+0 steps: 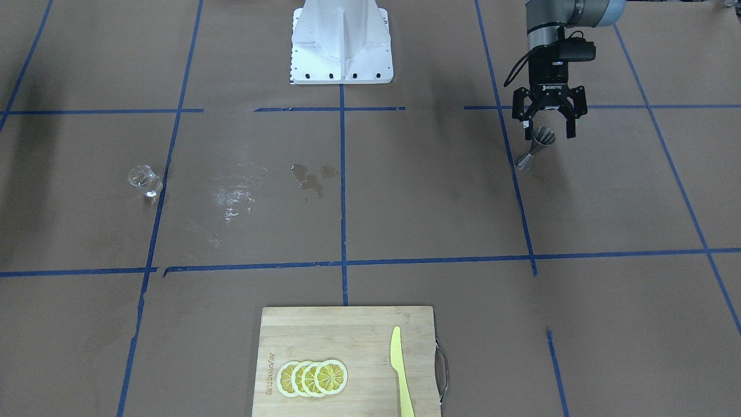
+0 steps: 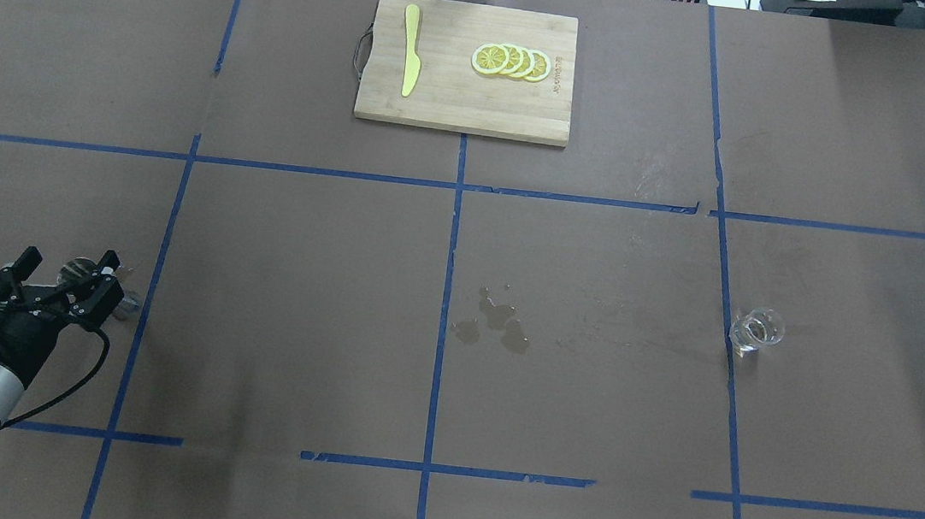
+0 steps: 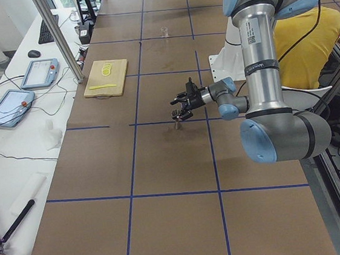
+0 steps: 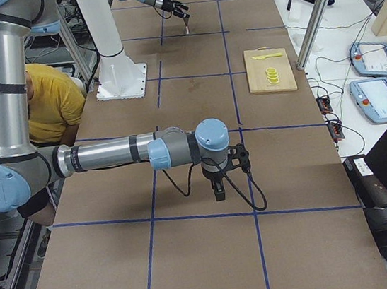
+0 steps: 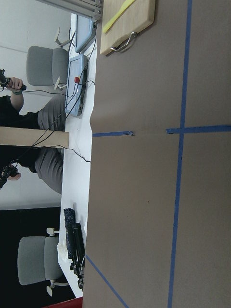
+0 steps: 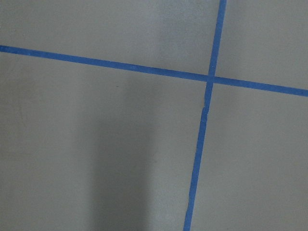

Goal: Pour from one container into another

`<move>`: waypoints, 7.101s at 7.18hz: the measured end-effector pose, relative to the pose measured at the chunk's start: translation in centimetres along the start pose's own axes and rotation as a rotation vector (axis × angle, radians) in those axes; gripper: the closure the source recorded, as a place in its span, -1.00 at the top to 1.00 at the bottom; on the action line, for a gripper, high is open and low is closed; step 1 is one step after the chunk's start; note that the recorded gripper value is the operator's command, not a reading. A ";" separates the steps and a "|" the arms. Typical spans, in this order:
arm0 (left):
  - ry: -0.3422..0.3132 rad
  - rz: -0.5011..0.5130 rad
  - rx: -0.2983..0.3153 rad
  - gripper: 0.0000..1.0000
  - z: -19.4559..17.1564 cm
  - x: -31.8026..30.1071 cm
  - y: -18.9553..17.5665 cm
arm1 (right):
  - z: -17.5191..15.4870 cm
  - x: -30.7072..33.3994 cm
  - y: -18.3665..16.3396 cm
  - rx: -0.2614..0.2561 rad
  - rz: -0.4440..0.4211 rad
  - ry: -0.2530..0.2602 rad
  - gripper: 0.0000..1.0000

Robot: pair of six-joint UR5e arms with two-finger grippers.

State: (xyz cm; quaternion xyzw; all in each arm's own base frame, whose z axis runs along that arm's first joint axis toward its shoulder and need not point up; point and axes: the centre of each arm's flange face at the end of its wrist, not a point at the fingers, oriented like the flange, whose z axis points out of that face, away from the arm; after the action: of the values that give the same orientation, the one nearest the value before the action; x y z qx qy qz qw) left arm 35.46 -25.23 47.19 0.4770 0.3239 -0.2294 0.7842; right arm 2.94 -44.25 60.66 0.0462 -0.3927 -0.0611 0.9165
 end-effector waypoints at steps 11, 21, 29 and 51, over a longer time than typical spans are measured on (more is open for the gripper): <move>0.016 0.010 0.045 0.96 2.1 -2.0 6.6 | 0.0 0.1 0.0 0.000 -0.003 0.007 1.00; 0.033 0.019 0.153 0.34 2.8 -1.8 9.4 | 0.3 0.5 0.0 -0.006 0.002 0.013 1.00; 0.044 0.030 0.158 0.13 2.3 -1.6 9.9 | 0.5 0.7 -0.1 -0.010 0.005 0.015 1.00; 0.282 0.044 0.225 -1.00 -2.1 3.9 4.1 | -0.8 -0.8 0.6 0.097 -0.096 0.005 1.00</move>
State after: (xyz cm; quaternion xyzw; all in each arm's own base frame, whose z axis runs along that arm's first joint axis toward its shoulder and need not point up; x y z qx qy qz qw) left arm 40.27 -21.73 46.09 0.5962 0.3925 -0.1778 0.6774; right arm 3.02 -43.47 59.65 0.1096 -0.3902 -0.0859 0.9101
